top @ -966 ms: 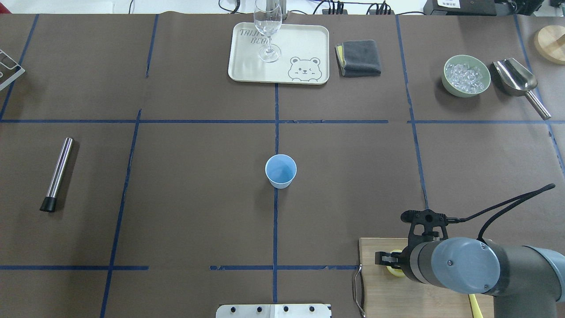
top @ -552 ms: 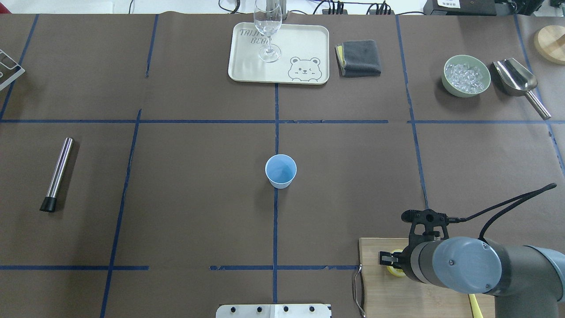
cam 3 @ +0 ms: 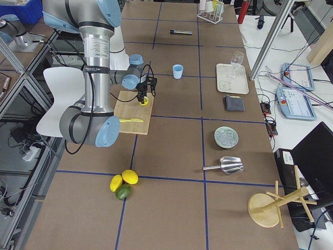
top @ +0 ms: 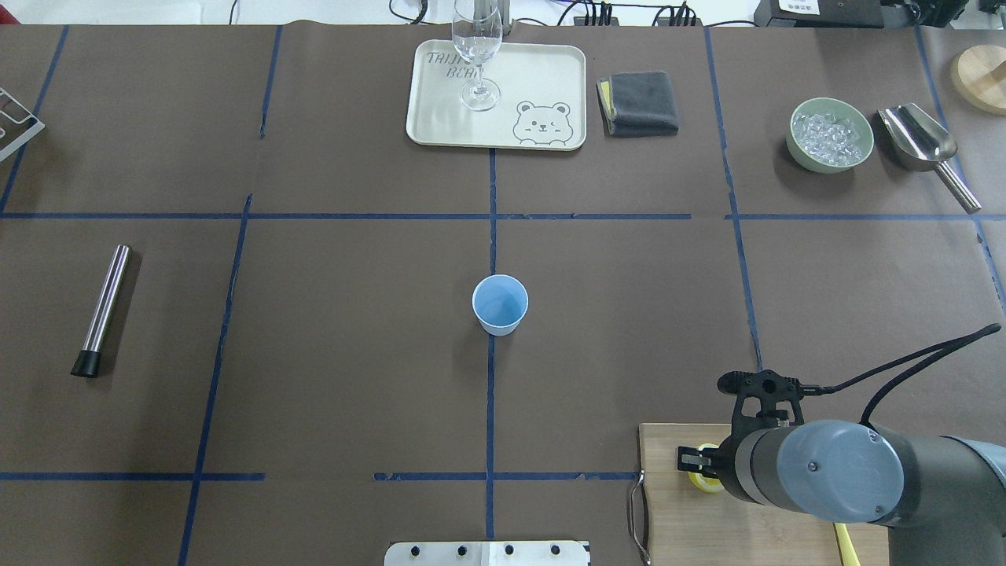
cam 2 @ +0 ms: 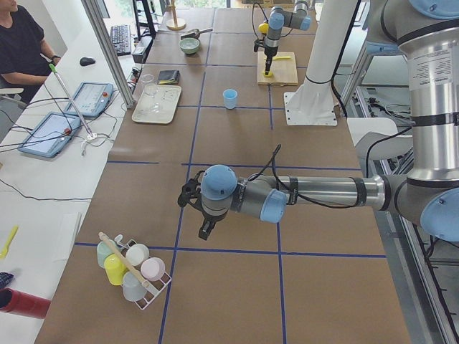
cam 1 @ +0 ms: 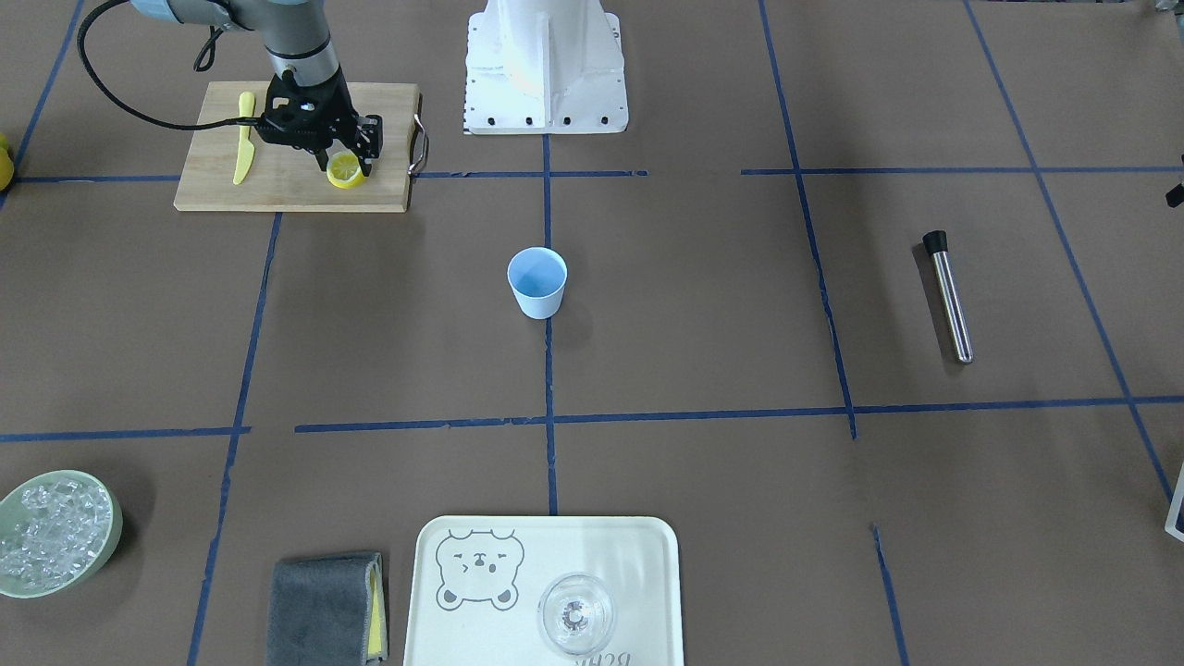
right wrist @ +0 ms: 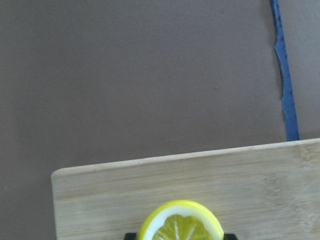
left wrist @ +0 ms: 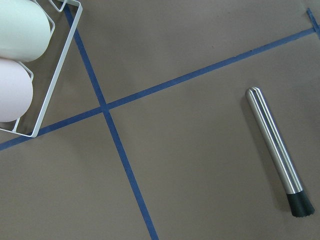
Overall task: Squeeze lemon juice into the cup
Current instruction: 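Close the right gripper on the edge of the lemon slice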
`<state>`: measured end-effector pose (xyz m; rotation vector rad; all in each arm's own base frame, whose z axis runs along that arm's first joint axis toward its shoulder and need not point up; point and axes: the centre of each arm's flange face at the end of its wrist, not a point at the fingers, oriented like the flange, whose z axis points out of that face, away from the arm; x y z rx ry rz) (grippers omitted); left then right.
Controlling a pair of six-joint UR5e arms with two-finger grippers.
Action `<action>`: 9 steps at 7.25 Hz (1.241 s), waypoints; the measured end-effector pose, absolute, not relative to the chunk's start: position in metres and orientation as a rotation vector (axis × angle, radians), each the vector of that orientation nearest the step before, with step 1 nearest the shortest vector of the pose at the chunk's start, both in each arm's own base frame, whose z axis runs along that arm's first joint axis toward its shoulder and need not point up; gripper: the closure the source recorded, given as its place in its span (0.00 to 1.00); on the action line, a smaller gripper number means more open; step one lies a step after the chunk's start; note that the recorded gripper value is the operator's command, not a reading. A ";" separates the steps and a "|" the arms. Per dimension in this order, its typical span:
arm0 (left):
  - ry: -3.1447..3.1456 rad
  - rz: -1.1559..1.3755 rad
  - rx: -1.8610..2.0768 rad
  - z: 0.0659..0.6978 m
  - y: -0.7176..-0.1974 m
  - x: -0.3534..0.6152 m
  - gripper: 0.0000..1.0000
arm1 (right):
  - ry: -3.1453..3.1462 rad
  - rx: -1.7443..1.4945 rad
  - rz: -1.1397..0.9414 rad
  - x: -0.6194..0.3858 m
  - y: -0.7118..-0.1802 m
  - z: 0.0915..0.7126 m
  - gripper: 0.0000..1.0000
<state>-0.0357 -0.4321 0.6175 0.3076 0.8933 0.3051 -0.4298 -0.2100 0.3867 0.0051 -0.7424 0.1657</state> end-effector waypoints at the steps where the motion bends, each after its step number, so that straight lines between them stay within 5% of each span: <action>1: 0.893 0.306 0.308 0.617 -0.432 -0.036 0.00 | -0.742 0.005 0.166 -0.427 -0.210 0.387 0.52; 9: 0.893 0.305 0.306 0.618 -0.428 -0.036 0.00 | -0.754 0.006 0.168 -0.415 -0.208 0.380 0.53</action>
